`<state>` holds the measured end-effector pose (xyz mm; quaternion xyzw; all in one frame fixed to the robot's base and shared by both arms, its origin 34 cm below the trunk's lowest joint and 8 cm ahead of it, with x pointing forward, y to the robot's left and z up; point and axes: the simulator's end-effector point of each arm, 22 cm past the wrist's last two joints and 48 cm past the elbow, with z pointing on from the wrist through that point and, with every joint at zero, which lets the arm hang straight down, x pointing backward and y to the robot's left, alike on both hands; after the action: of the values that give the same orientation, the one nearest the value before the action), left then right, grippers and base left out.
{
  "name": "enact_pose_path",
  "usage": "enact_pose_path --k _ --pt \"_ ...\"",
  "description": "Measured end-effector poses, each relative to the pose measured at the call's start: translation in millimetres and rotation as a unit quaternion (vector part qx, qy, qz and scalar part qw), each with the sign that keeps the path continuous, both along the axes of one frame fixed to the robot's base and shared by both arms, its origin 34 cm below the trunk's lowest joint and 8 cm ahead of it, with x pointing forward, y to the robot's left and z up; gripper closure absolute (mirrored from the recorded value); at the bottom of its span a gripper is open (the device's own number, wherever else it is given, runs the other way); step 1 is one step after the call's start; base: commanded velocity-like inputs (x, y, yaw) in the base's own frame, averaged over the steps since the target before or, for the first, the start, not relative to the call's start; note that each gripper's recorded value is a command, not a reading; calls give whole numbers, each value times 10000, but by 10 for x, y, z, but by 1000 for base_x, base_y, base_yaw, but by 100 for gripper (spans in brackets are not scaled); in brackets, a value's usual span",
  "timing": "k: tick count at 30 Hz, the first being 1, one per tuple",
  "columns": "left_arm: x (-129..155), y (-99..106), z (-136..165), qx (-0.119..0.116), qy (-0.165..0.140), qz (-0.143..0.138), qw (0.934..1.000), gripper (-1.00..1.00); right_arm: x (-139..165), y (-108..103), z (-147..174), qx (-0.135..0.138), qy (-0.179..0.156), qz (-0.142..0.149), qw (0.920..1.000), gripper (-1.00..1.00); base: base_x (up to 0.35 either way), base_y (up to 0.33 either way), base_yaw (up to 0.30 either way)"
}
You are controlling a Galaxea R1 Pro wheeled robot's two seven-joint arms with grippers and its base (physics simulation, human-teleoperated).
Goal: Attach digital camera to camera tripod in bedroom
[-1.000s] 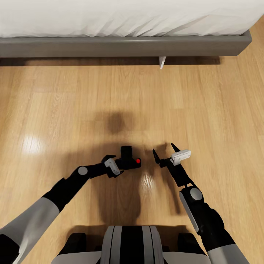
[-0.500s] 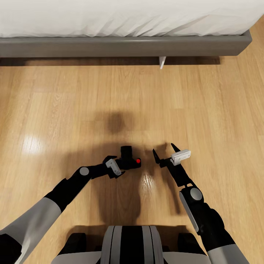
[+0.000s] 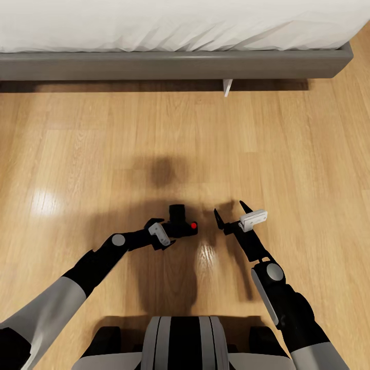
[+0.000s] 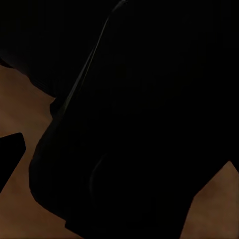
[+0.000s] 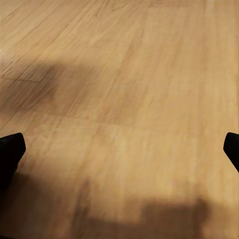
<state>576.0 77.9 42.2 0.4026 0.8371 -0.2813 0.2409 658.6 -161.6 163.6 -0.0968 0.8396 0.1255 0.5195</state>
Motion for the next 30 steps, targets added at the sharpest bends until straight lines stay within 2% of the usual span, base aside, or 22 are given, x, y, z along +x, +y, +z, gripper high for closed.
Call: enact_pose_path --k 10,11,30 --pt "1 -15 4 -10 1 2 10000 -100 0 0 0 0 0 0 10000 -100 0 0 0" --pt "2 -16 4 -11 0 2 10000 100 0 0 0 0 -1 0 10000 -100 0 0 0" --pt "6 -37 17 -45 10 20 10000 100 2 -4 2 -2 -5 -4 10000 -100 0 0 0"
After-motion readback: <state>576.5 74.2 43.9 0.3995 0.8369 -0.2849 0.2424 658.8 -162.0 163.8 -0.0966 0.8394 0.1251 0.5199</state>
